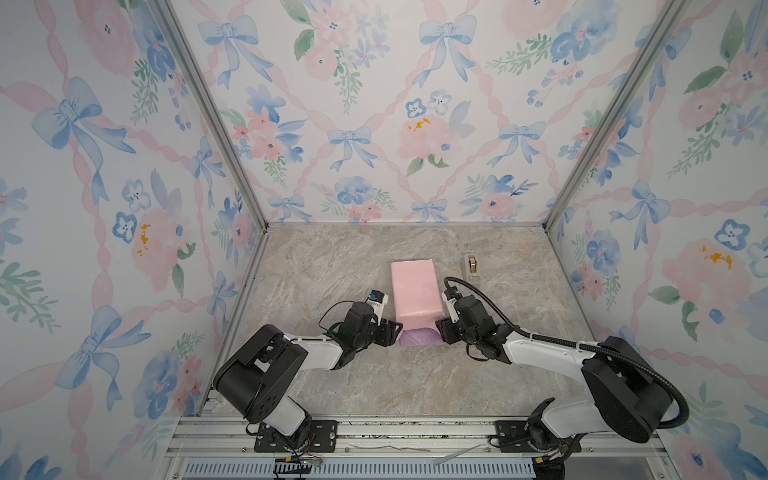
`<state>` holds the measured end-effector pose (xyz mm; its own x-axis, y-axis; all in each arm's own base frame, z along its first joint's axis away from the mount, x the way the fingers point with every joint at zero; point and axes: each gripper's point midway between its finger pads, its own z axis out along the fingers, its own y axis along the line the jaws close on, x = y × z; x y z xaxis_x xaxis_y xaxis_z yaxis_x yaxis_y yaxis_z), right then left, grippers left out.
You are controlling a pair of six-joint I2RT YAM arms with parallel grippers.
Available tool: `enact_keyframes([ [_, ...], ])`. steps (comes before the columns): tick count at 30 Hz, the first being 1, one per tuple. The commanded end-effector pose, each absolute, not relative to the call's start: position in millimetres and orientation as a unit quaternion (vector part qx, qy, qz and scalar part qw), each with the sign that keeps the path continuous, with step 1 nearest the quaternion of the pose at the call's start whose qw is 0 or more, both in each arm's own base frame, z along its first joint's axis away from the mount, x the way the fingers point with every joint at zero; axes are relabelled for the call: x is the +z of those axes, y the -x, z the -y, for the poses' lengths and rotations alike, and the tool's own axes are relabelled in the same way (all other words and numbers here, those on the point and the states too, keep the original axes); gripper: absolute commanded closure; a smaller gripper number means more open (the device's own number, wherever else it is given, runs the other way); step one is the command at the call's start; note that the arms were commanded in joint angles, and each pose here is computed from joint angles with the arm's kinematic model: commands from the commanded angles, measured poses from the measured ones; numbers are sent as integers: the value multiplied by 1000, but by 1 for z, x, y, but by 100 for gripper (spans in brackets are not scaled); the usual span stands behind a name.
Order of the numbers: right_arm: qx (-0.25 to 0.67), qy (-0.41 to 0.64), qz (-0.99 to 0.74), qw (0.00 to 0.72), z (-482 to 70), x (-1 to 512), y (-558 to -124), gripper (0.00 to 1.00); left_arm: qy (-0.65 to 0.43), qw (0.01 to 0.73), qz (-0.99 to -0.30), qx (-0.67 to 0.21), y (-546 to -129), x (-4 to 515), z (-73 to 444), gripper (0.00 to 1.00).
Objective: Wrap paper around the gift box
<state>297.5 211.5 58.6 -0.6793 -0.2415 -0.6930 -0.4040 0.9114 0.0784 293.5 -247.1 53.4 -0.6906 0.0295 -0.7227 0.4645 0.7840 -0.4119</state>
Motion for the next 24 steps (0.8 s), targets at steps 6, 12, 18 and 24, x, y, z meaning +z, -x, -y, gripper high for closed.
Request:
enact_keyframes([
  [6, 102, 184, -918, 335, -216, 43, -307, 56, -155, 382, -860, -300, -300, 63, 256, 37],
  [12, 114, 179, -918, 335, -222, 39, -308, 73, -158, 385, -859, -300, -300, 67, 257, 37],
  [18, 121, 171, -917, 340, -224, 43, -306, 79, -147, 388, -866, -280, -298, 63, 252, 39],
  [24, 125, 166, -916, 343, -225, 46, -305, 80, -143, 382, -873, -267, -296, 55, 256, 43],
])
